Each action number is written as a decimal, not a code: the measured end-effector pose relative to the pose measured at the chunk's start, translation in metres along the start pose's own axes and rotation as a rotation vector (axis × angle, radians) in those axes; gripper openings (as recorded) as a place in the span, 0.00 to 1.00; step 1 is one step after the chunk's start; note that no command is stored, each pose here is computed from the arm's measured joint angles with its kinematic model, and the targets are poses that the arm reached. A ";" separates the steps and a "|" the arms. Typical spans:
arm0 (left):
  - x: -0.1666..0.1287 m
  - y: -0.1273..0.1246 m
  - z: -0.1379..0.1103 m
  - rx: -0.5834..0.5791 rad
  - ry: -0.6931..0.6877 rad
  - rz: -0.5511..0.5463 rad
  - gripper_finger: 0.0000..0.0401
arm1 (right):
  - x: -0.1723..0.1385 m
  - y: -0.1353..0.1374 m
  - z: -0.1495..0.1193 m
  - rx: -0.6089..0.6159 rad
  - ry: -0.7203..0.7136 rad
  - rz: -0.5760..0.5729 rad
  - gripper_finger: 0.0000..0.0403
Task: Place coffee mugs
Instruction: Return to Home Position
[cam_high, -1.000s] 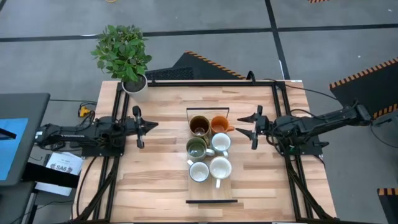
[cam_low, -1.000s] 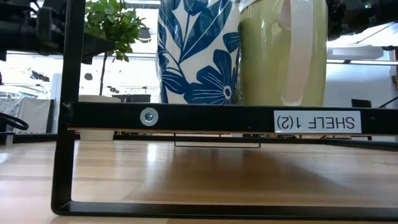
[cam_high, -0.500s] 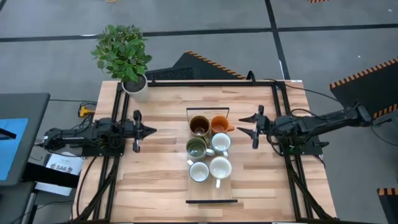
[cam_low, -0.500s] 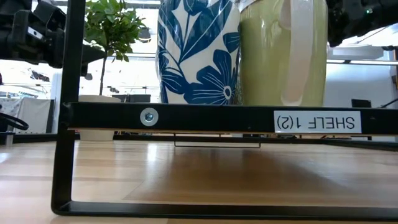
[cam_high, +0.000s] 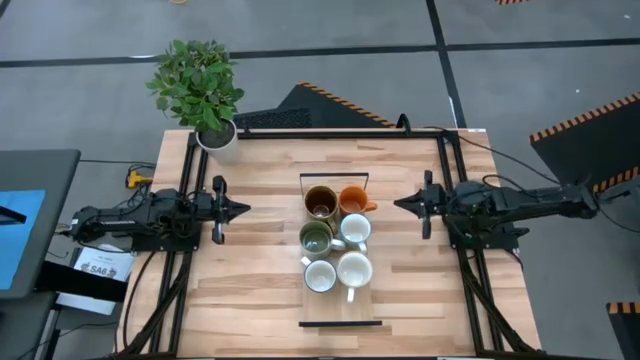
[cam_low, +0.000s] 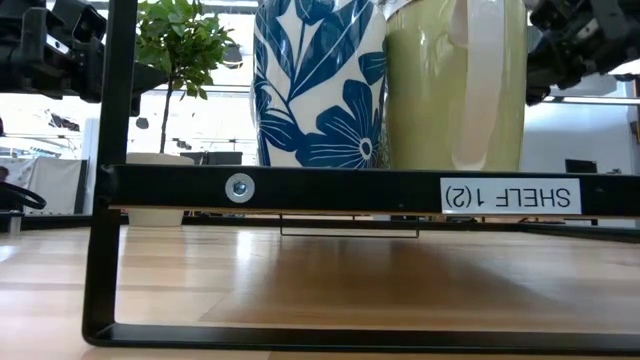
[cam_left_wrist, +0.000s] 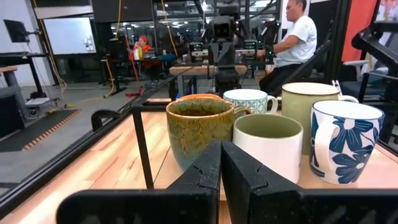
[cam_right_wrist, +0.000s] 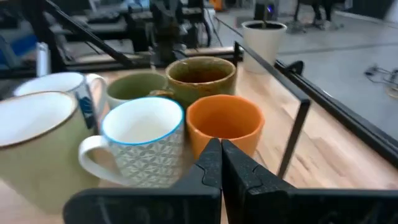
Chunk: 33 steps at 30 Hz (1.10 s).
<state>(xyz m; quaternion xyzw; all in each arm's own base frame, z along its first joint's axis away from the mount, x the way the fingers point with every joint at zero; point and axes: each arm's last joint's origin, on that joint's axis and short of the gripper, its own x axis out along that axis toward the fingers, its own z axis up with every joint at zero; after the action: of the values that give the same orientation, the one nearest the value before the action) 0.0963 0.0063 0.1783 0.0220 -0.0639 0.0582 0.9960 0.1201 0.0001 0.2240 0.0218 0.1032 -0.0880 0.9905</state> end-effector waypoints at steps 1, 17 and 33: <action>0.000 0.000 0.000 -0.002 0.000 0.000 0.00 | 0.000 -0.001 -0.005 0.007 -0.016 0.013 0.04; 0.000 0.000 -0.001 0.005 0.002 -0.005 0.00 | 0.001 -0.014 -0.040 0.058 -0.164 0.126 0.06; 0.000 0.001 -0.005 0.000 0.043 0.038 0.00 | 0.006 -0.015 -0.062 0.072 -0.136 0.050 0.06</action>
<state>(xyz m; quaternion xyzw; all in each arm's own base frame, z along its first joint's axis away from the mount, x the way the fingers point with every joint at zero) 0.0967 0.0075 0.1739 0.0195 -0.0428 0.0777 0.9959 0.1112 -0.0118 0.1618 0.0538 0.0321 -0.0680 0.9957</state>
